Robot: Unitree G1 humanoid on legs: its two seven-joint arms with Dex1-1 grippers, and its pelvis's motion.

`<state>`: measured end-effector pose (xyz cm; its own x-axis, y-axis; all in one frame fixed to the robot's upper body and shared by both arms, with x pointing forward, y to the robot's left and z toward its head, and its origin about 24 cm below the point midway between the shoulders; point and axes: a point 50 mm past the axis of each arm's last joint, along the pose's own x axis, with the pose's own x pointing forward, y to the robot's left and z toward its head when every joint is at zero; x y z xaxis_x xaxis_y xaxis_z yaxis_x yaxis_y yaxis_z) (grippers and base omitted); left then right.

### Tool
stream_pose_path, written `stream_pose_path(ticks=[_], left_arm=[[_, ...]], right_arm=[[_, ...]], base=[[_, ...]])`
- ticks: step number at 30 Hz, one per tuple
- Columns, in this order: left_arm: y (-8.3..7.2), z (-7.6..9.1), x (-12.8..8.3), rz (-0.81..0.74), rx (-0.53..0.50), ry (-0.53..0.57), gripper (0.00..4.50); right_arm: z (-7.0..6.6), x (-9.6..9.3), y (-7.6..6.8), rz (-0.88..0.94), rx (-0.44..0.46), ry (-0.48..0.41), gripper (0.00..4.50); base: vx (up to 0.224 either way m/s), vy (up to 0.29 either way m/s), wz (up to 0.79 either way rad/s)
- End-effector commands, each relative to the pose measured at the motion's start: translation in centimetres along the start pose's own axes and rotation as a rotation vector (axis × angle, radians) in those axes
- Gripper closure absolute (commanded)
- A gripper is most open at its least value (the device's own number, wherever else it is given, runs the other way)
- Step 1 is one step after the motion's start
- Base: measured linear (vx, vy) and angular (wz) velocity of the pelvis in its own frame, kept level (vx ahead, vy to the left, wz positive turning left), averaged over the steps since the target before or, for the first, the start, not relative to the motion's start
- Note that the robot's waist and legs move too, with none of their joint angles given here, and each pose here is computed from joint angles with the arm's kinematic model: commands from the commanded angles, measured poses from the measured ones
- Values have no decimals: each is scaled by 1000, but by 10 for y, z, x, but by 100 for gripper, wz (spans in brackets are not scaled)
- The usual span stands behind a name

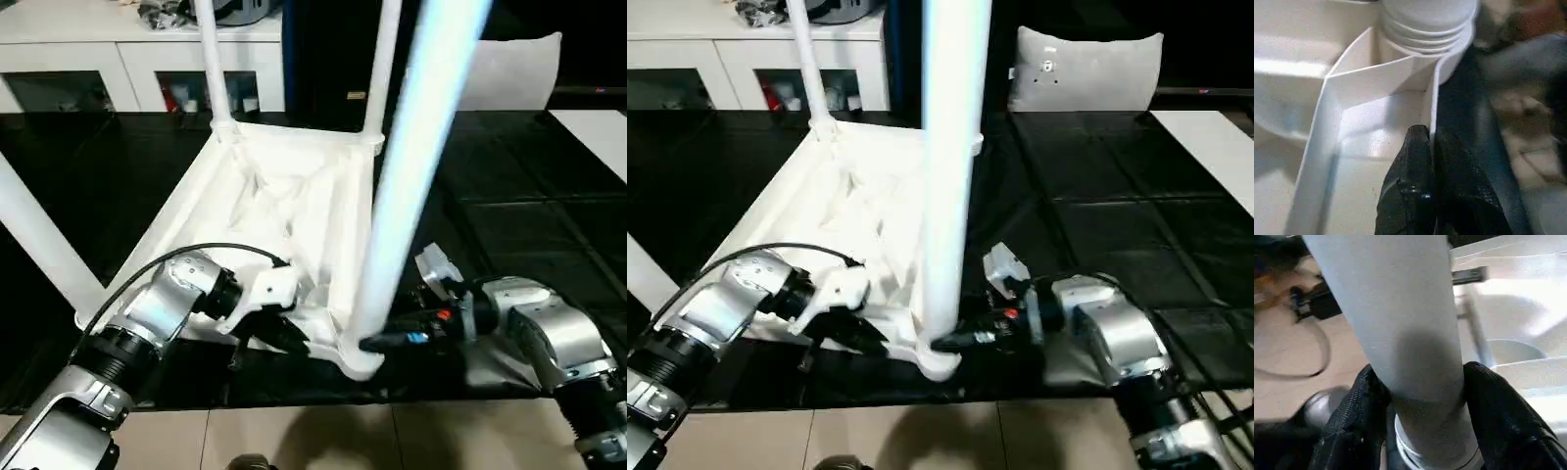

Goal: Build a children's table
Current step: Rotate leg to tighten

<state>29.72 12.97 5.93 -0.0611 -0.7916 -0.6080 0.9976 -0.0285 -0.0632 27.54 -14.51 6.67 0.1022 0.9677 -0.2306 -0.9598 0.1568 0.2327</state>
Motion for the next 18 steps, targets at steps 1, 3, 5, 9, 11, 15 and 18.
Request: stream_pose_path(ticks=[1,3,5,9,11,15,18], left_arm=[[5,26,19,61,7,-107,450],[11,34,26,147,-41,-150,450],[18,44,34,234,-86,-197,450],[27,60,46,360,-133,-250,450],[31,71,54,434,-149,-282,450],[29,79,62,460,-137,-299,450],[27,79,64,466,-138,-295,450]], right_arm=[[1,16,-11,-177,25,-38,243],[1,25,-17,-276,35,-66,246],[1,35,-23,-374,47,-78,250],[4,49,-31,-539,79,-108,252],[5,58,-37,-670,118,-130,253],[9,64,-38,-721,135,-183,253],[11,61,-40,-753,133,-207,184]], base=[[0,0,0],[0,0,0],[0,0,0],[0,0,0],[0,0,0],[0,0,0],[0,0,0]])
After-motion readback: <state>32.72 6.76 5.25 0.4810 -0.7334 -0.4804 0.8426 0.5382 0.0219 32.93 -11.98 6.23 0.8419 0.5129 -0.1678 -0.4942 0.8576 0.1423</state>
